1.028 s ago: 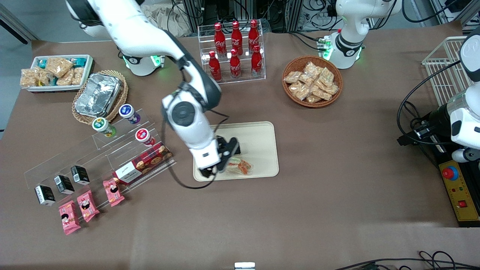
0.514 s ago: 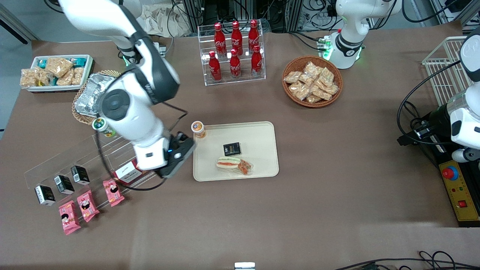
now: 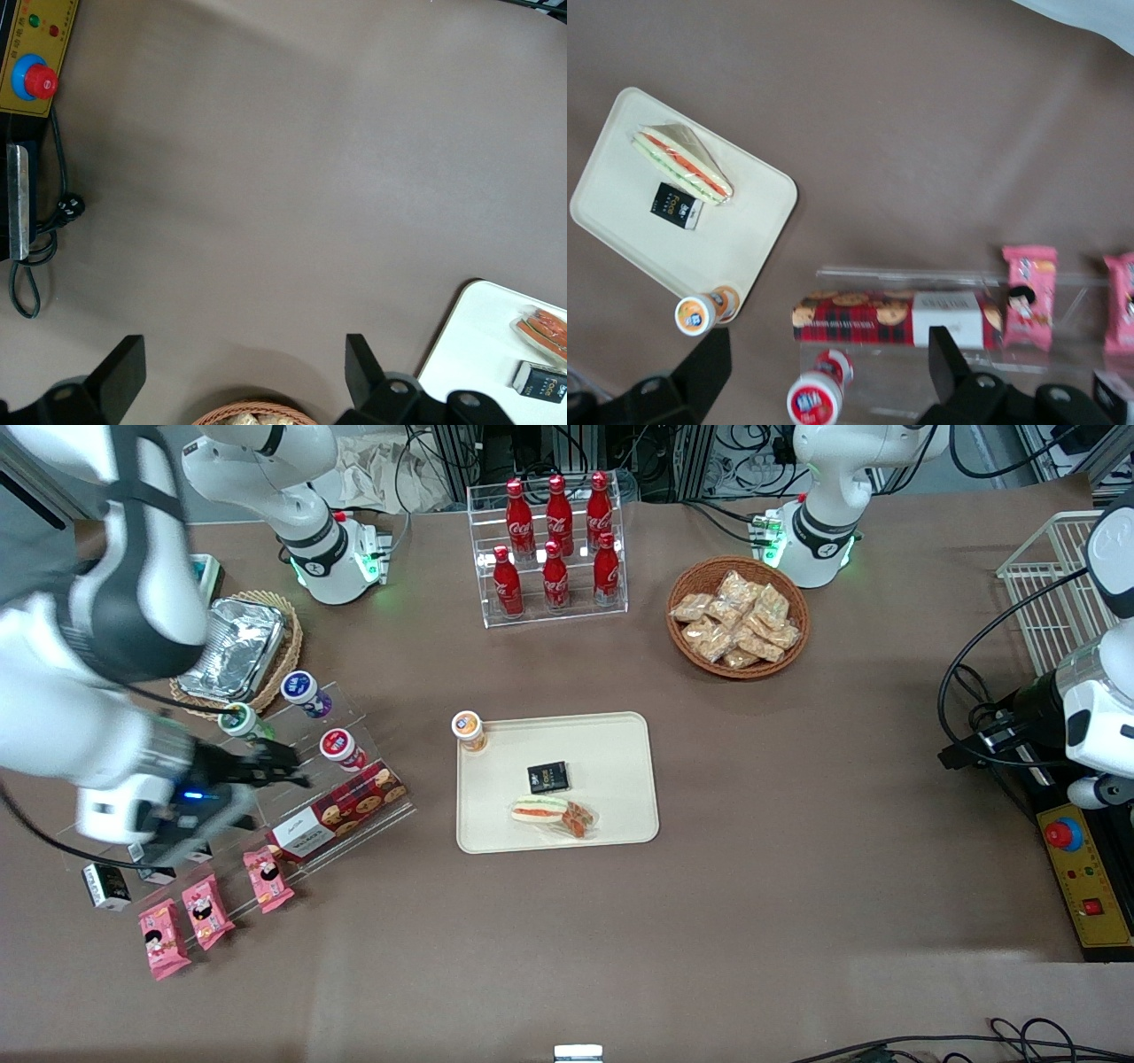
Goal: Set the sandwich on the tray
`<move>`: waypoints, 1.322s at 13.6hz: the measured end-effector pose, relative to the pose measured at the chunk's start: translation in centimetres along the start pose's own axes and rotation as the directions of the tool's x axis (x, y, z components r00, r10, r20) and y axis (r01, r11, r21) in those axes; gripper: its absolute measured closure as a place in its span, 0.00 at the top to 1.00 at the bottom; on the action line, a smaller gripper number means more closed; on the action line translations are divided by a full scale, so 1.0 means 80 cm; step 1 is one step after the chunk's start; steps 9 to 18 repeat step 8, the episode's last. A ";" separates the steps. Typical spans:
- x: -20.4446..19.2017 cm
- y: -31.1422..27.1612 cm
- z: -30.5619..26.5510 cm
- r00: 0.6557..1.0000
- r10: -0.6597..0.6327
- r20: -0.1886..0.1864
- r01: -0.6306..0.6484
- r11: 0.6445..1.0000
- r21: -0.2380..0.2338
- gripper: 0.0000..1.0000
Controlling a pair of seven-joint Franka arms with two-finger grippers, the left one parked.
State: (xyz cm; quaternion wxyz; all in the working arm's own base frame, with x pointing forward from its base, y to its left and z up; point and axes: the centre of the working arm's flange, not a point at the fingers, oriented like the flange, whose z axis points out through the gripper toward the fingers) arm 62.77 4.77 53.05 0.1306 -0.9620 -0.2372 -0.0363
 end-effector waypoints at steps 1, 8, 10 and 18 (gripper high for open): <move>-0.017 0.017 -0.022 0.999 0.035 -0.005 -0.035 0.999 0.000 0.99; -0.058 0.021 -0.107 0.917 0.396 0.037 -0.391 0.914 -0.109 0.99; -0.058 0.021 -0.107 0.917 0.396 0.037 -0.391 0.914 -0.109 0.99; -0.058 0.021 -0.107 0.917 0.396 0.037 -0.391 0.914 -0.109 0.99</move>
